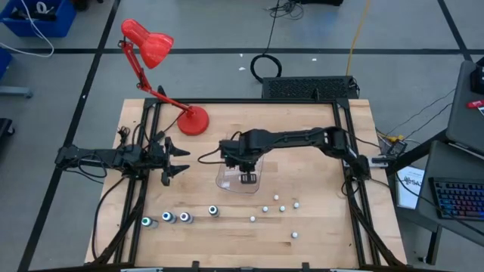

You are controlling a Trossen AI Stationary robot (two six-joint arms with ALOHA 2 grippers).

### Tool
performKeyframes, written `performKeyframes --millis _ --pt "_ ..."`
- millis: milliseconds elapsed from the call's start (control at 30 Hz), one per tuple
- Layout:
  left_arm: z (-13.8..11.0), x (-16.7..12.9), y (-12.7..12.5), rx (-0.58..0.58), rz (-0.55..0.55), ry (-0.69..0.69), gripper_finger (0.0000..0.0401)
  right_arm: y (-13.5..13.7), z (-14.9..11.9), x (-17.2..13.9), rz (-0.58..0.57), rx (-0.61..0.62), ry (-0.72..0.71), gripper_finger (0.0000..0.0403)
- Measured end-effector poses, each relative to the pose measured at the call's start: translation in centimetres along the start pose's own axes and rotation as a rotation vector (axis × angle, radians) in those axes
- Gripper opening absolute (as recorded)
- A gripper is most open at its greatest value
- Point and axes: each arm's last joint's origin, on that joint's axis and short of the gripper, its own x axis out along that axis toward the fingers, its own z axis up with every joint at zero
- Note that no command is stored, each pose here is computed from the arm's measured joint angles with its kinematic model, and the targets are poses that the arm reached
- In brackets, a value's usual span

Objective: Pick & Place food coloring
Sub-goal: Put the small orange food coloring bottle into the transparent bin, then put the small blue food coloring bottle into the transparent bin

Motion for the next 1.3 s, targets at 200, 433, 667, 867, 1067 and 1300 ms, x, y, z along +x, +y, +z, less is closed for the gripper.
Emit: performKeyframes --millis 200,433,667,867,1067,1300 --pt "0.0 0.0 0.0 0.0 0.0 0.0 0.0253 -0.5 -0.6 2.4 0.065 0.016 0.002 0.0042" --pt "0.0 0.0 0.0 0.0 0.0 0.0 0.0253 -1.0 -1.1 3.9 0.101 0.028 -0.006 0.0042" --pt "0.0 0.0 0.0 0.0 0.0 0.0 0.0253 -1.4 -1.6 5.3 0.142 0.035 -0.034 0.0042" --pt "0.0 0.0 0.0 0.0 0.0 0.0 0.0253 -1.4 -1.6 5.6 0.147 0.047 -0.039 0.0044" --pt "0.0 0.0 0.0 0.0 0.0 0.0 0.0253 -1.2 -1.6 5.2 0.146 0.093 -0.051 0.0125" --pt "0.0 0.0 0.0 0.0 0.001 0.0 0.0253 -0.4 -1.4 4.0 0.148 0.097 -0.086 0.0172"
